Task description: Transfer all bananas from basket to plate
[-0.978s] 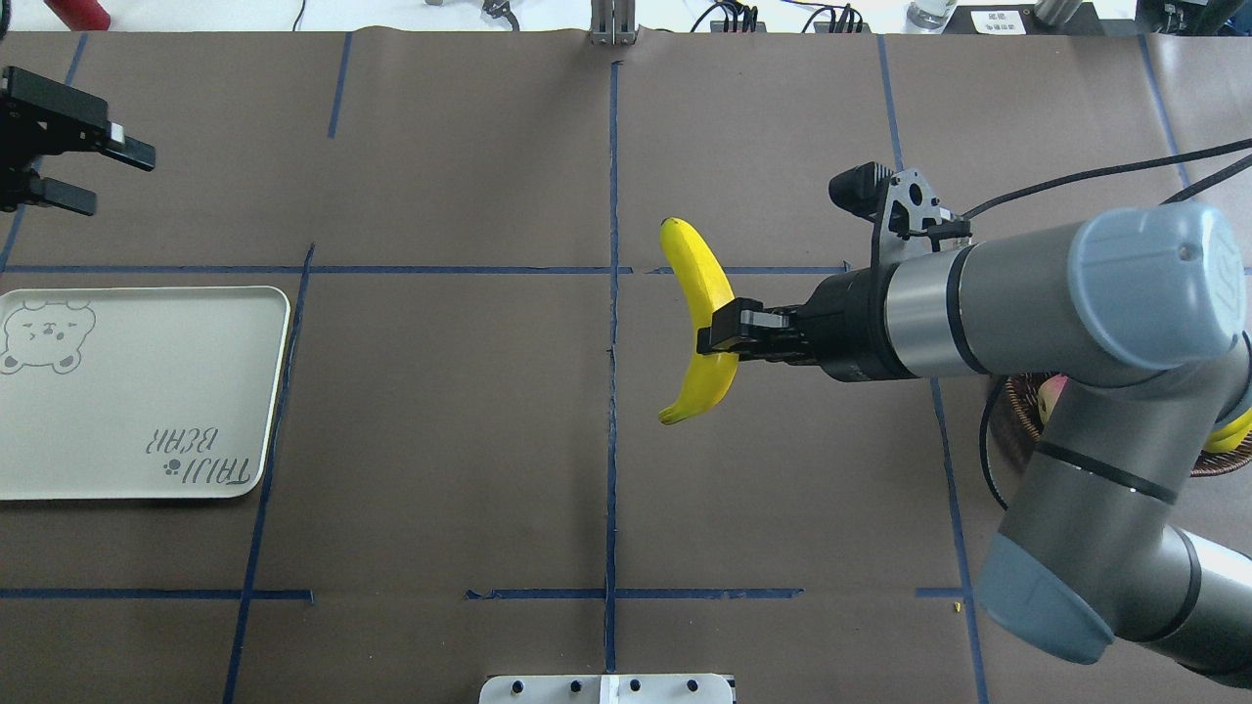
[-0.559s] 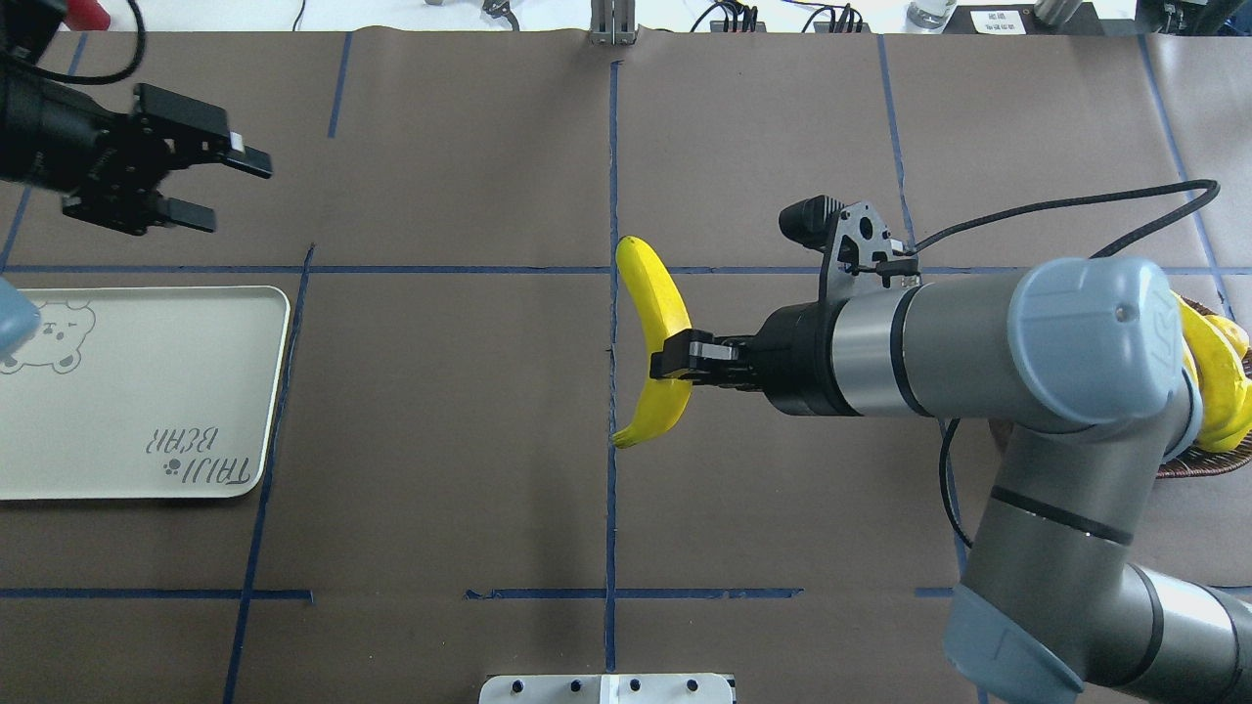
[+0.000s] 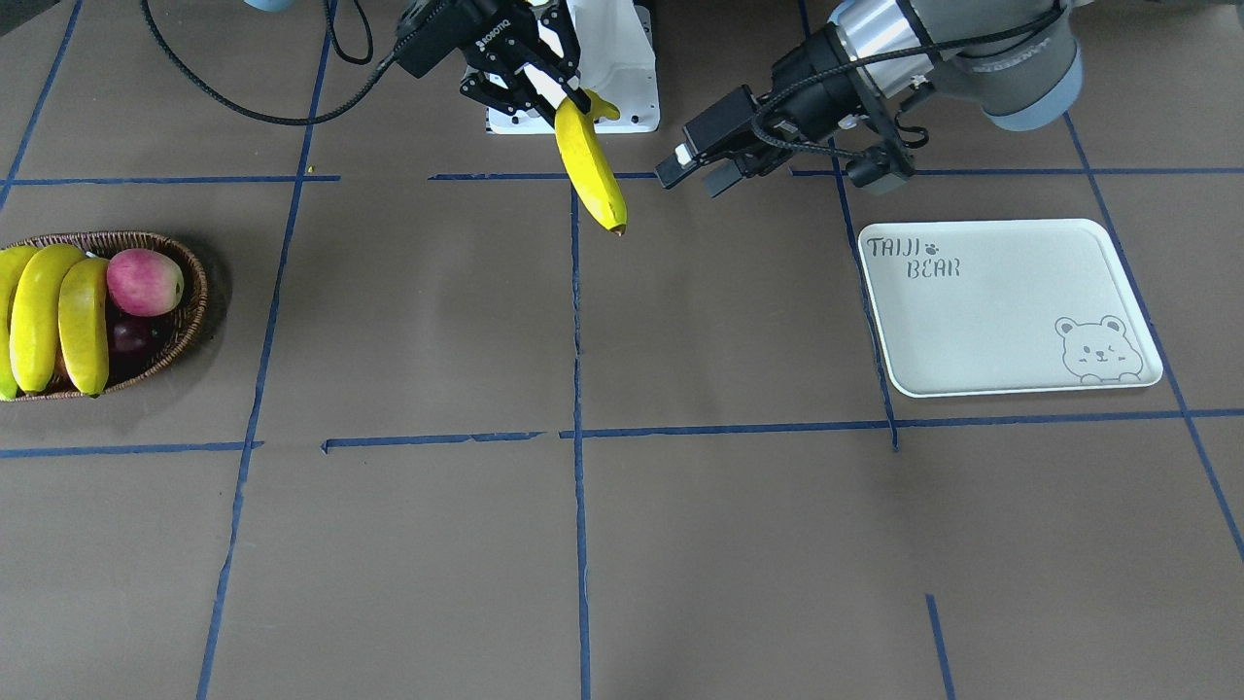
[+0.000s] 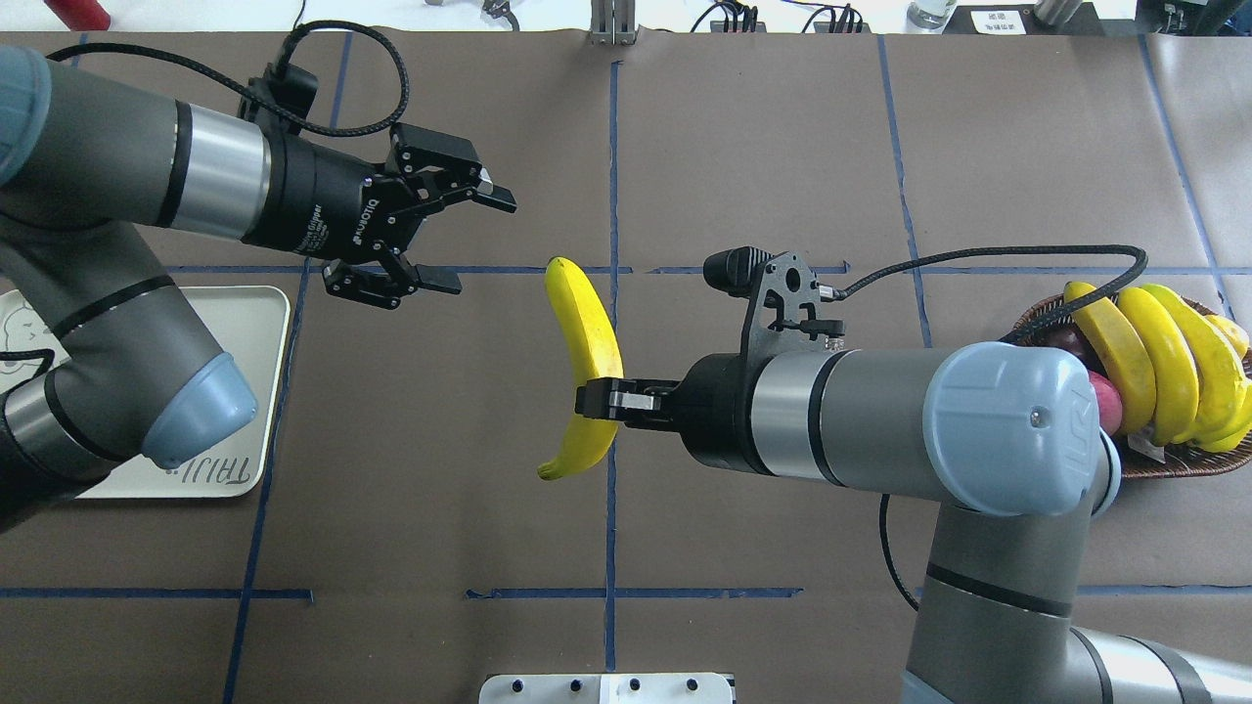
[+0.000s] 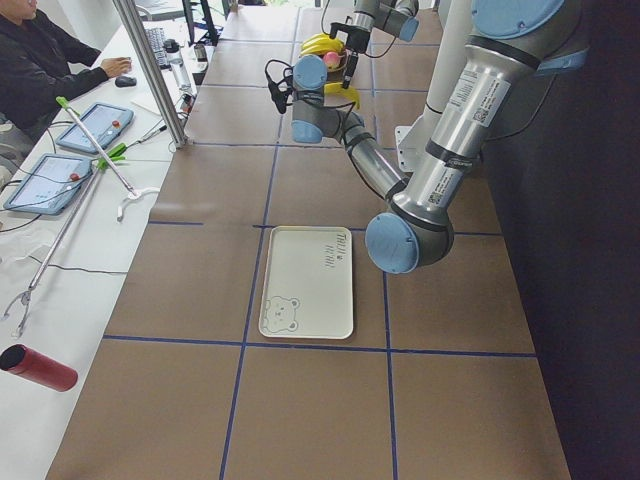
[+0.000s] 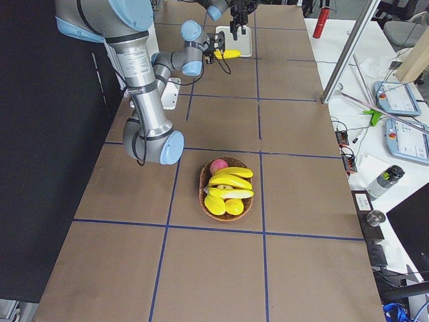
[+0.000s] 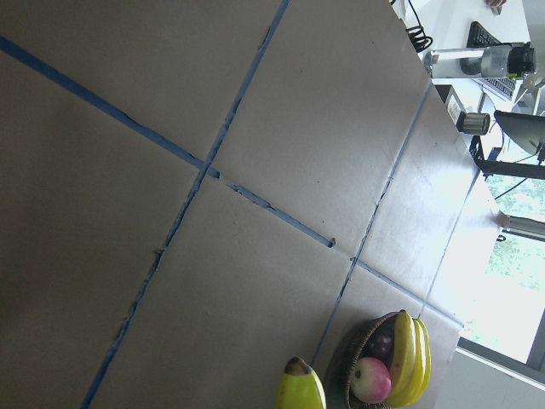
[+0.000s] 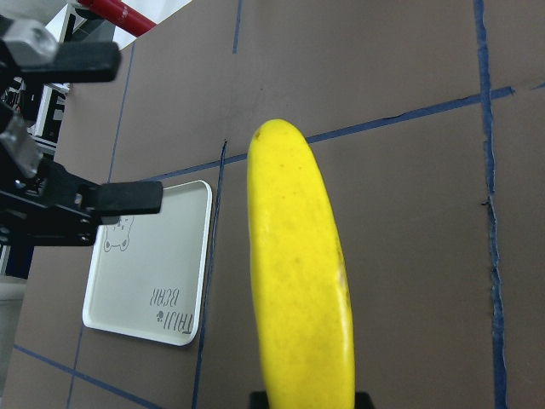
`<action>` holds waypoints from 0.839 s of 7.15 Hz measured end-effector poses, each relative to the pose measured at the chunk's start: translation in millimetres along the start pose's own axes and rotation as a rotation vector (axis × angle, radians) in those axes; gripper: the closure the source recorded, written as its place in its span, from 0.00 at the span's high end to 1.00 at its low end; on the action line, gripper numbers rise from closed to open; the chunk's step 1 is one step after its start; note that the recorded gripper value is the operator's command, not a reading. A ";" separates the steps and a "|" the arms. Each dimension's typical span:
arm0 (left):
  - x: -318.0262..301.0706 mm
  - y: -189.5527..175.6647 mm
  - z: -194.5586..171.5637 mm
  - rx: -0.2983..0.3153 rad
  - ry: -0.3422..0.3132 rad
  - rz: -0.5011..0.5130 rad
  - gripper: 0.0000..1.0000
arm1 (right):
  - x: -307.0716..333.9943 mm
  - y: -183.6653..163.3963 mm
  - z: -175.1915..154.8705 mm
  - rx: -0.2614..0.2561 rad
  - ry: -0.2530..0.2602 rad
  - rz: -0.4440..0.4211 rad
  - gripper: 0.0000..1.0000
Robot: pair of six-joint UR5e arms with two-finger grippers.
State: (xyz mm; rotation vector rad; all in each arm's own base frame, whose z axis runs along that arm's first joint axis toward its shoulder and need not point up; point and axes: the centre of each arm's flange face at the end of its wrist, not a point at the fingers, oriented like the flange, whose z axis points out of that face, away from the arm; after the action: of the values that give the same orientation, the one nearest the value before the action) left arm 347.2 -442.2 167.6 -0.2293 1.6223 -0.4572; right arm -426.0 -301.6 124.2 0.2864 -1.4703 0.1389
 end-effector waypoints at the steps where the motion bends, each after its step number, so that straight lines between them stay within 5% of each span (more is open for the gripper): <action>1: -2.7 15.7 18.6 -0.002 0.009 -0.002 0.99 | -1.7 0.6 -0.5 0.002 -0.004 0.006 0.02; 4: -1.8 48.6 53.3 -0.013 0.031 -0.034 0.91 | -3.4 1.0 -1.8 0.002 -0.009 0.010 0.02; 5: 0.7 53.9 60.3 -0.016 0.035 -0.046 0.75 | -3.7 1.0 -2.2 0.003 -0.011 0.010 0.02; 6: 0.4 58.8 66.4 -0.014 0.040 -0.051 0.26 | -4.2 0.8 -2.9 0.003 -0.013 0.010 0.02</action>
State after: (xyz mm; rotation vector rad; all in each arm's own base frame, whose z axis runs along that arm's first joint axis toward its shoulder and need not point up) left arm 419.8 -399.9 139.2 -0.2741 1.6620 -0.4928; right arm -423.9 -299.7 119.9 0.2832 -1.4842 0.1474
